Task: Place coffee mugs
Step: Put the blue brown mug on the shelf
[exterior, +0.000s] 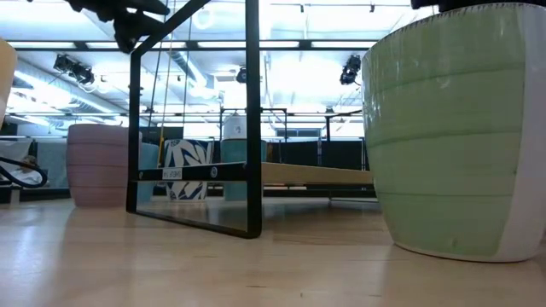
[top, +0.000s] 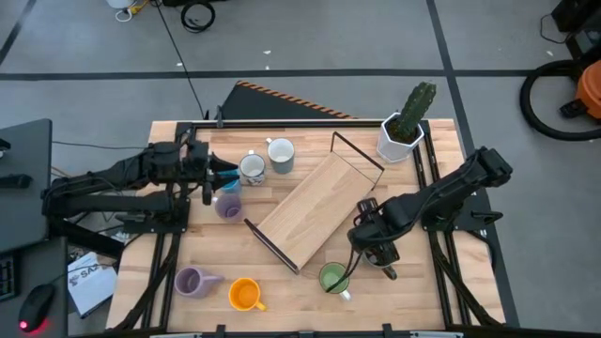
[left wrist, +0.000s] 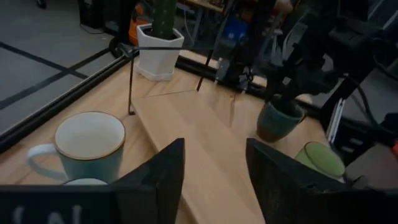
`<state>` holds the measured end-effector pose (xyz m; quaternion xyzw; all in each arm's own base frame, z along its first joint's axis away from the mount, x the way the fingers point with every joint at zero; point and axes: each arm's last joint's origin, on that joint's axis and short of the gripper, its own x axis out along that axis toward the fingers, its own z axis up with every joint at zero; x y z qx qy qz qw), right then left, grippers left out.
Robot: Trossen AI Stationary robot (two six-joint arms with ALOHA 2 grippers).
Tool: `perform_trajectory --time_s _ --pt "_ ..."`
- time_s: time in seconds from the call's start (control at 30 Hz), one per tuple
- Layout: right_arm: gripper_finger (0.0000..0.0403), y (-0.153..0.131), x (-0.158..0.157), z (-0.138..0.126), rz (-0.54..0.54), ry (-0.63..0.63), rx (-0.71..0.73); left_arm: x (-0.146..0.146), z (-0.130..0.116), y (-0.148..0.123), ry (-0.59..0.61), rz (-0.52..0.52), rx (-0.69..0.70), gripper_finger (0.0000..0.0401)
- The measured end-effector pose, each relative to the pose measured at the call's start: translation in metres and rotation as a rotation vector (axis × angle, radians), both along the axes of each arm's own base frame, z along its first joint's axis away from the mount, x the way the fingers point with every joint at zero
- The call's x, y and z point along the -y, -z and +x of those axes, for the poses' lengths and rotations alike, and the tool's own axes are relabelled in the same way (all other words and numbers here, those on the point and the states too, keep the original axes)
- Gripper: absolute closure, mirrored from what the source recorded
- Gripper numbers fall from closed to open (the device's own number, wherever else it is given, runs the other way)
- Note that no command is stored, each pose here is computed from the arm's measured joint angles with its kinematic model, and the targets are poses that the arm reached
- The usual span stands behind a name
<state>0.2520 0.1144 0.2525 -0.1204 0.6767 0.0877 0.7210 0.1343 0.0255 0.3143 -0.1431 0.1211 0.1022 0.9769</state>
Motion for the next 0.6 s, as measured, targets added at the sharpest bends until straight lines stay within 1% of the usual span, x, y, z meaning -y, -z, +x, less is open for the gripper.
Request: perform_trajectory --time_s 0.1,0.27,0.43,0.6 --pt "0.0201 0.004 -0.002 0.001 0.026 -0.006 -0.030 0.000 0.001 -0.006 0.010 0.033 -0.016 0.0204" --pt "0.0219 0.012 -0.005 0.003 -0.005 -0.033 -0.040 0.000 0.001 -0.008 0.013 0.039 -0.021 0.0200" --pt "0.0256 0.030 -0.003 0.001 -0.027 -0.063 -0.061 0.000 0.000 -0.004 0.013 0.020 -0.059 0.0200" --pt "0.0306 0.034 -0.002 0.000 -0.048 -0.079 -0.047 0.000 -0.001 -0.002 0.006 -0.004 -0.073 0.0200"
